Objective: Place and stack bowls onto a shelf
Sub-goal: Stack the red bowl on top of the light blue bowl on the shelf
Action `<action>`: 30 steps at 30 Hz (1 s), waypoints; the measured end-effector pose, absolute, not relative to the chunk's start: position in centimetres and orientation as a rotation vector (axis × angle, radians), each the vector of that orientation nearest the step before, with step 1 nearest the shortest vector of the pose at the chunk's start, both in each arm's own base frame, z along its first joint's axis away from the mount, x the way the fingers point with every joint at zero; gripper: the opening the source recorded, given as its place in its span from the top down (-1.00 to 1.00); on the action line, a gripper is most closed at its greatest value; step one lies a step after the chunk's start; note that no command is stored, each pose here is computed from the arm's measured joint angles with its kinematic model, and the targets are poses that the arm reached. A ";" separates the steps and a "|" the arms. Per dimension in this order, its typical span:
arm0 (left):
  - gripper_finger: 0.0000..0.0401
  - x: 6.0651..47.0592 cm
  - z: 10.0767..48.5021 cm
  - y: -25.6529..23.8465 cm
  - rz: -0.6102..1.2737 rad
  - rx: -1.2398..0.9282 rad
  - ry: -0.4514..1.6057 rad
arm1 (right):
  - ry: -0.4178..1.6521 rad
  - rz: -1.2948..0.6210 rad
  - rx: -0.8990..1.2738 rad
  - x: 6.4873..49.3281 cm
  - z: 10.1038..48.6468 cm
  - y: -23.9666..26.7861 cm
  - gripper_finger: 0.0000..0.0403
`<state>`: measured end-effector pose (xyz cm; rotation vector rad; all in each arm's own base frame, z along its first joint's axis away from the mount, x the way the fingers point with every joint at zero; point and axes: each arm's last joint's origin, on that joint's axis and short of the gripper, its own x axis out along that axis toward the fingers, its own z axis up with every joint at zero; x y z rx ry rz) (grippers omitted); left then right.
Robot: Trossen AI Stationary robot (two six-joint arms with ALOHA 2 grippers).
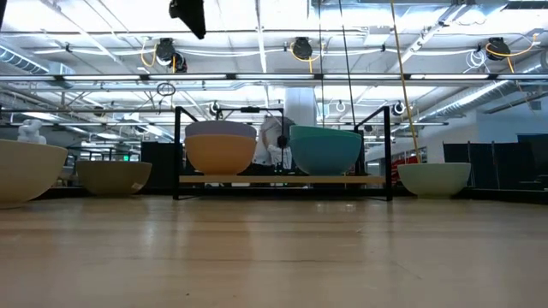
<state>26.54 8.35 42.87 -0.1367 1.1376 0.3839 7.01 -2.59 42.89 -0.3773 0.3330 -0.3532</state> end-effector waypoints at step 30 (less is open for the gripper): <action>0.51 27.0 42.8 6.4 0.331 -0.111 1.145 | 0.401 -0.217 -0.294 8.5 42.1 -2.7 0.54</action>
